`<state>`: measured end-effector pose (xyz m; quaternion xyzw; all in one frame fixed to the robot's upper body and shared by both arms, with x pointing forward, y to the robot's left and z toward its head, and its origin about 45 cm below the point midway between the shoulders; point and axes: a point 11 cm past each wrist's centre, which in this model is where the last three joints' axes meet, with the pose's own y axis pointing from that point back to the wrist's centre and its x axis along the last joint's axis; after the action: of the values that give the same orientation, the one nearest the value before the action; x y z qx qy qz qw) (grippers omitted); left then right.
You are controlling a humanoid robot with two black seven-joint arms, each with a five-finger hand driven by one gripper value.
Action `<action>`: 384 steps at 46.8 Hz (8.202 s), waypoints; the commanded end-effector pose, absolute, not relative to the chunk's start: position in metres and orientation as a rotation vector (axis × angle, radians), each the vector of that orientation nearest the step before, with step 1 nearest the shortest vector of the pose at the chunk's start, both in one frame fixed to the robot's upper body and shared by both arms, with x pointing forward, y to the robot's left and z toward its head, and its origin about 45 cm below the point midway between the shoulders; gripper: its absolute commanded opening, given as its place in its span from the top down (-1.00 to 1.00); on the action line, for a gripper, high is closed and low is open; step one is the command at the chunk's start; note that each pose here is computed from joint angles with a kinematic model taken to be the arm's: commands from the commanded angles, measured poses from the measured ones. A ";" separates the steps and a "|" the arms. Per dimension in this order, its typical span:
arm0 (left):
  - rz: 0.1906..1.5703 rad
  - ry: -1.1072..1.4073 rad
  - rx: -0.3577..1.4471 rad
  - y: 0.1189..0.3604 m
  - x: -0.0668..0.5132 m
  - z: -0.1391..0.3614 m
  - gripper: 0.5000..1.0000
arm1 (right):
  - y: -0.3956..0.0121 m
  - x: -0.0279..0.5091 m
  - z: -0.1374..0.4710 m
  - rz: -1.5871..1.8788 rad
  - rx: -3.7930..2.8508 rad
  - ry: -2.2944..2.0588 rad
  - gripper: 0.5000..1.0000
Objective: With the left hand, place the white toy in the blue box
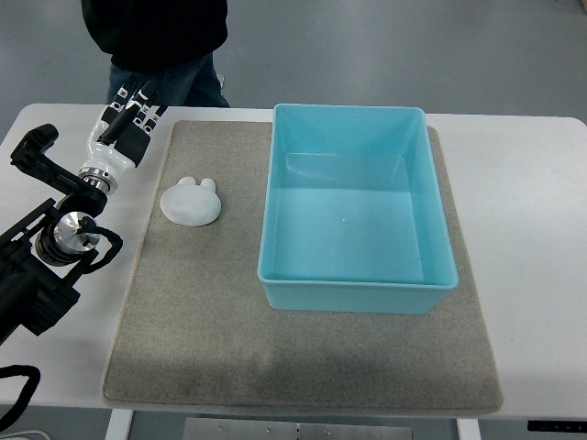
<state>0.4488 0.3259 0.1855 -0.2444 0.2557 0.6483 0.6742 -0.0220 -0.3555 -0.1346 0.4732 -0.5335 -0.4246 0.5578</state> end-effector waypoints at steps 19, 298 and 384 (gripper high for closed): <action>1.464 0.571 -0.551 0.329 0.449 0.187 -0.99 | -0.356 -0.022 -0.135 -1.000 1.116 -1.260 -0.74; 0.522 -0.717 0.887 0.306 0.394 0.250 1.00 | -0.355 -0.022 -0.135 -1.001 1.117 -1.259 -0.74; 0.315 -0.820 0.499 0.107 0.398 0.290 -0.69 | -0.355 -0.022 -0.135 -1.002 1.116 -1.258 -0.74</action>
<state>0.3976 0.1054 0.2908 0.2384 -0.3941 0.1495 0.8749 -0.0220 -0.3555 -0.1346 0.4733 -0.5337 -0.4243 0.5578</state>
